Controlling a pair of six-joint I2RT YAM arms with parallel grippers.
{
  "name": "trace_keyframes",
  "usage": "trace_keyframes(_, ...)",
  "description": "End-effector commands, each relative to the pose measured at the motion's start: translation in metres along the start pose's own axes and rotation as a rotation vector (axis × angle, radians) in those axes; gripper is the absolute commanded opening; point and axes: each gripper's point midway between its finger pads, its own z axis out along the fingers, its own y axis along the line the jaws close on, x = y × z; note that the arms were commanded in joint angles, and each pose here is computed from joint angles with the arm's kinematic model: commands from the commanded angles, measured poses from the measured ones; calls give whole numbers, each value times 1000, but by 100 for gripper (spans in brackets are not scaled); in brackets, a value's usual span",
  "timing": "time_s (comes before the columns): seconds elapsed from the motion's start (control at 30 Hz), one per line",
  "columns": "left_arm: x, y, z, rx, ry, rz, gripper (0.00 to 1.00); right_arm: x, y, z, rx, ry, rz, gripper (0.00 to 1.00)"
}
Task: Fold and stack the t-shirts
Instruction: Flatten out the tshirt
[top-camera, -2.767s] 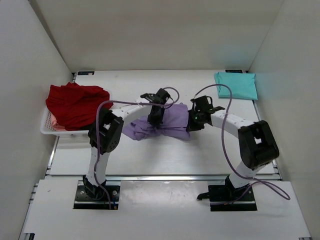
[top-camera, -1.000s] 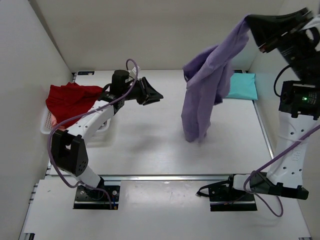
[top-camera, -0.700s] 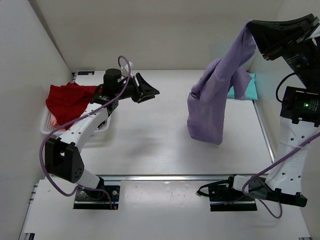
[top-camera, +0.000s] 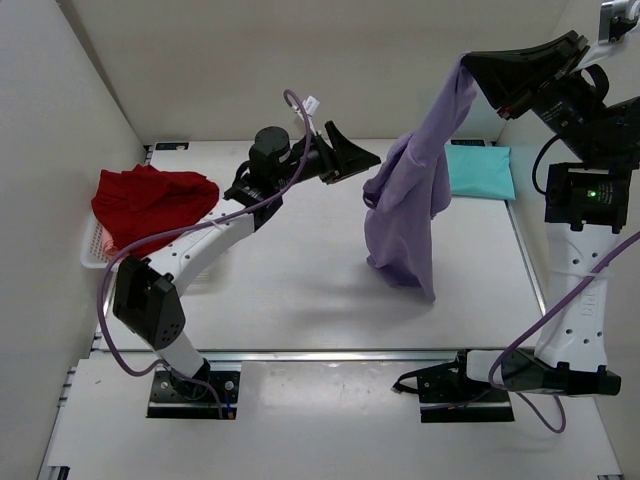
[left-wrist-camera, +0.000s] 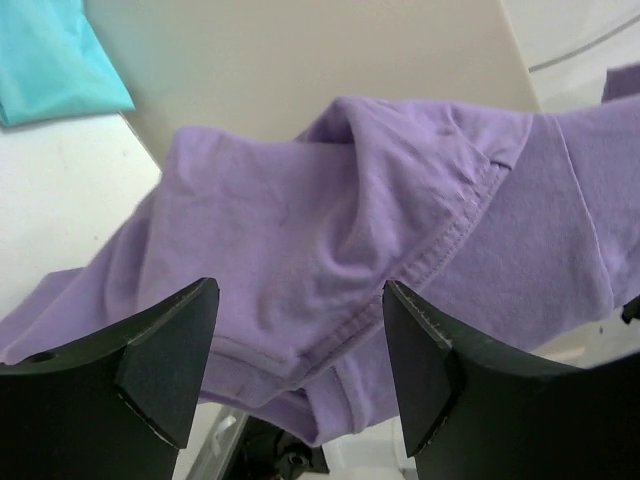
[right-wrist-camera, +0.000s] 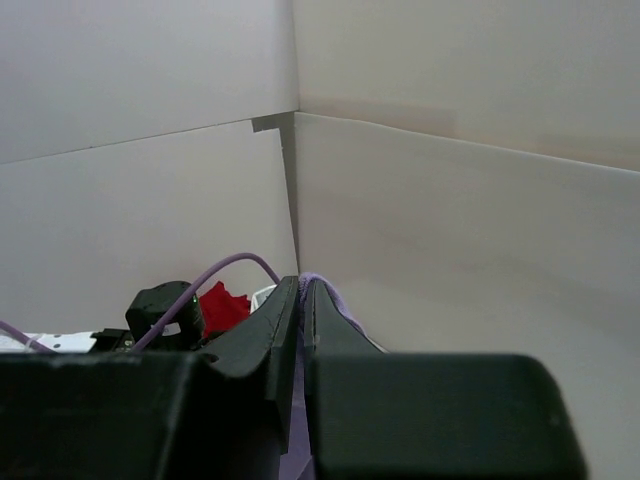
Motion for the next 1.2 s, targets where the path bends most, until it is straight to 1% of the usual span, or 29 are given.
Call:
trace_keyframes(0.0, -30, -31, -19, 67, -141, 49, 78, -14, 6, 2, -8, -50, -50, 1)
trace_keyframes(0.03, -34, -36, -22, 73, -157, 56, 78, -14, 7, 3, -10, -50, -49, 0)
trace_keyframes(0.13, -39, -34, -21, 56, -157, 92, 77, -13, 9, 6, -18, -53, -50, 0)
trace_keyframes(0.27, -29, -31, -14, 41, -143, 125, 77, -8, 6, 11, -18, -44, -28, 0)
trace_keyframes(0.3, -28, -41, -13, 66, -148, 140, 77, -11, 8, 10, -19, -53, -47, 0)
trace_keyframes(0.37, -22, -39, -14, 82, -143, 151, 76, -9, 8, 11, -20, -48, -43, 0)
trace_keyframes(0.4, -26, -52, -17, 122, -166, 166, 76, -10, 9, 10, -22, -49, -44, 0)
trace_keyframes(0.43, -26, -59, -20, 165, -176, 159, 76, -9, 6, 11, -11, -49, -44, 0)
trace_keyframes(0.57, -24, -67, -26, 240, -187, 146, 77, -7, 7, 12, -14, -47, -38, 0)
trace_keyframes(0.67, -13, -62, -13, 194, -127, 176, 76, -5, 5, 13, -16, -42, -40, 1)
trace_keyframes(0.77, -7, -46, -3, 130, -118, 184, 76, -4, 7, 13, -23, -40, -30, 0)
trace_keyframes(0.8, -11, -44, -3, 120, -132, 190, 75, -2, 5, 13, -20, -38, -27, 0)
trace_keyframes(0.83, -6, -37, 1, 98, -116, 197, 73, -5, 6, 14, -24, -43, -38, 0)
trace_keyframes(0.9, -10, -45, 6, 88, -106, 241, 73, -5, 6, 14, -24, -45, -39, 0)
trace_keyframes(0.93, -6, -38, 11, 65, -88, 247, 72, -4, 6, 14, -26, -40, -35, 0)
trace_keyframes(1.1, -5, -23, 21, -10, -71, 271, 69, -2, 6, 17, -32, -41, -34, 0)
trace_keyframes(1.13, -1, -19, 25, -19, -57, 285, 67, -3, 7, 16, -30, -44, -34, 0)
trace_keyframes(1.17, 0, -12, 28, -43, -42, 292, 61, -3, 6, 15, -25, -41, -34, 0)
